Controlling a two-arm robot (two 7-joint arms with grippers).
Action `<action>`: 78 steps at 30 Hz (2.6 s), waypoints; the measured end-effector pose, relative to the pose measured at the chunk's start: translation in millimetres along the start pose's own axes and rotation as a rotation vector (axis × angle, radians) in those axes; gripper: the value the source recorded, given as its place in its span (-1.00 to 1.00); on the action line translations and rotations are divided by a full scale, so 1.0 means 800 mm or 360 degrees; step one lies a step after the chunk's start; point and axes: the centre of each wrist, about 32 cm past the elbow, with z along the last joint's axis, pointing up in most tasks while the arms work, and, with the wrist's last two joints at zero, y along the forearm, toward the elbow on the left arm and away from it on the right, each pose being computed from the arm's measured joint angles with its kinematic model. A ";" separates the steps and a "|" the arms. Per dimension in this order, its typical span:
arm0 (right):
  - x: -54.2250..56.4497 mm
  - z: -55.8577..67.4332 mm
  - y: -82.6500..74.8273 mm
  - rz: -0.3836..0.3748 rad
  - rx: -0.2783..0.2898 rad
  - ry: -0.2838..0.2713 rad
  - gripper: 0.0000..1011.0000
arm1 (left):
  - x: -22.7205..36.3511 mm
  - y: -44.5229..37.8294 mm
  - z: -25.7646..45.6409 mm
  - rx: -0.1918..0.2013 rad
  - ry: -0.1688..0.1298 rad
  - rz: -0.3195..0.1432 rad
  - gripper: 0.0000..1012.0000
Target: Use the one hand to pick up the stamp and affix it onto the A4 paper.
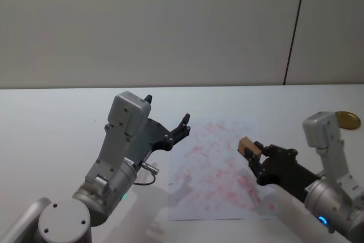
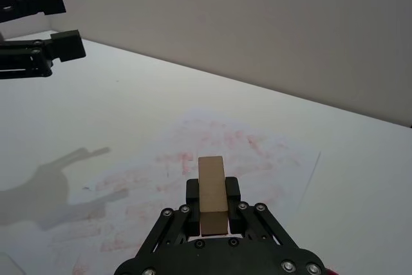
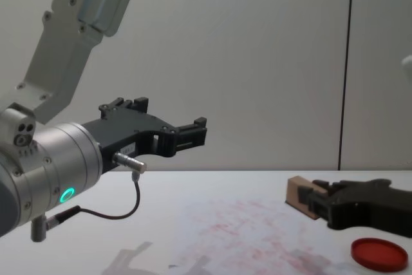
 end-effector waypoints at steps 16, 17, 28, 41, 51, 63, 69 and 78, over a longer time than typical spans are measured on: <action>-0.011 -0.010 0.010 0.0115 -0.0081 0.0005 -0.57 | 0.0000 0.000 0.0000 0.0000 0.0000 0.0000 0.96; -0.012 -0.010 0.010 0.0118 -0.0084 0.0005 -0.57 | 0.0000 0.000 0.0000 0.0000 0.0000 0.0000 0.96; -0.013 -0.016 0.008 0.0157 -0.0133 -0.0002 -0.57 | 0.0000 0.000 0.0000 0.0000 0.0000 0.0000 0.96; -0.010 -0.021 0.005 0.0175 -0.0184 -0.0007 -0.57 | 0.0000 0.000 0.0000 0.0000 0.0000 0.0000 0.96; -0.007 -0.024 0.004 0.0183 -0.0228 0.0002 -0.57 | 0.0000 0.000 0.0000 0.0000 0.0000 0.0000 0.96; -0.002 -0.024 0.005 0.0201 -0.0265 0.0006 -0.57 | 0.0000 0.000 0.0000 0.0000 0.0000 0.0000 0.96; -0.002 -0.024 0.005 0.0205 -0.0274 0.0006 -0.57 | 0.0000 0.000 0.0000 0.0000 0.0000 0.0000 0.96; -0.001 -0.023 0.004 0.0203 -0.0266 0.0011 -0.57 | 0.0000 0.000 0.0000 0.0000 0.0000 0.0000 0.96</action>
